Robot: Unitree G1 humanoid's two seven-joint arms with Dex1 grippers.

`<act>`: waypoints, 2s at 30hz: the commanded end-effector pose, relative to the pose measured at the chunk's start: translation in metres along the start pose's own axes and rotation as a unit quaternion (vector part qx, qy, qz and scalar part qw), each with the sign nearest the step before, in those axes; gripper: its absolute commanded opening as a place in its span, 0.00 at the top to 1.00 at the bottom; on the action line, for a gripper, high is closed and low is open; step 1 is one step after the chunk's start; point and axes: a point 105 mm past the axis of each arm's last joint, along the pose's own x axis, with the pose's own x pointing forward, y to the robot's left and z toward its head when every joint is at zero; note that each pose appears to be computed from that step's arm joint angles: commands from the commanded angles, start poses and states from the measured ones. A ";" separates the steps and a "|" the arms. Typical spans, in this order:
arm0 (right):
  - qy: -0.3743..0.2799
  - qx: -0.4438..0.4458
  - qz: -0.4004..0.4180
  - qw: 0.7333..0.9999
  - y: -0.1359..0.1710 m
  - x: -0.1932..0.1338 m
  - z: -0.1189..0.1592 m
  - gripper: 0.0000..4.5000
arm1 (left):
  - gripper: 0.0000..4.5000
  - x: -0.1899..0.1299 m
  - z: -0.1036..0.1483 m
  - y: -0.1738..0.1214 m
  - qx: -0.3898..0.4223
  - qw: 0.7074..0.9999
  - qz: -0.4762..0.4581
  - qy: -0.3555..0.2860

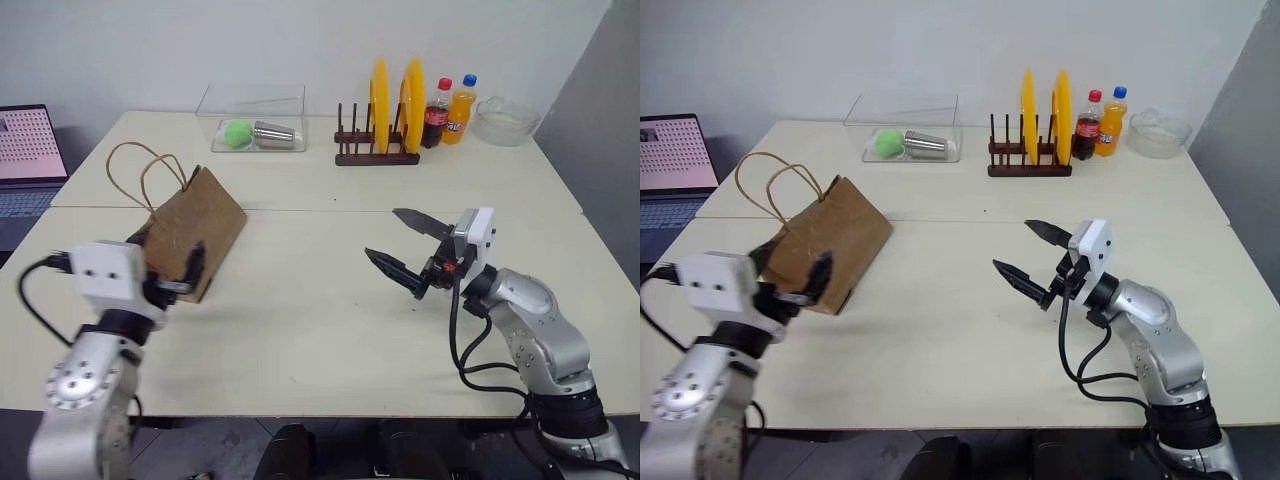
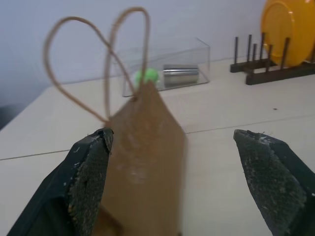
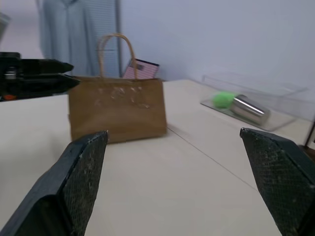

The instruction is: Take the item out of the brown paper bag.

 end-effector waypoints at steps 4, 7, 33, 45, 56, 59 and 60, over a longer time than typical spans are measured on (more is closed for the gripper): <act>-0.019 -0.019 0.050 0.998 0.012 0.008 0.021 0.00 | 0.08 0.021 0.023 0.040 -0.050 0.997 -0.047 0.034; -0.018 -0.025 0.048 0.998 0.013 0.006 0.022 0.00 | 0.08 0.034 0.022 0.052 -0.047 0.995 -0.057 0.062; 0.014 -0.052 0.177 0.983 0.043 -0.002 0.047 0.00 | 0.08 0.092 0.041 0.050 -0.018 0.992 -0.118 0.051; 0.023 -0.061 0.185 0.981 0.039 -0.001 0.044 0.00 | 0.78 0.090 0.069 0.053 -0.001 0.990 -0.138 0.023; 0.031 -0.061 0.175 0.982 0.038 -0.002 0.041 0.00 | 1.00 0.109 0.102 0.050 0.040 0.983 -0.181 -0.007; 0.046 -0.063 0.169 0.983 0.037 -0.005 0.036 0.00 | 1.00 0.124 0.117 0.040 0.058 0.975 -0.211 -0.026; 0.052 -0.064 0.166 0.983 0.036 -0.006 0.034 0.00 | 1.00 0.130 0.123 0.036 0.063 0.973 -0.221 -0.033</act>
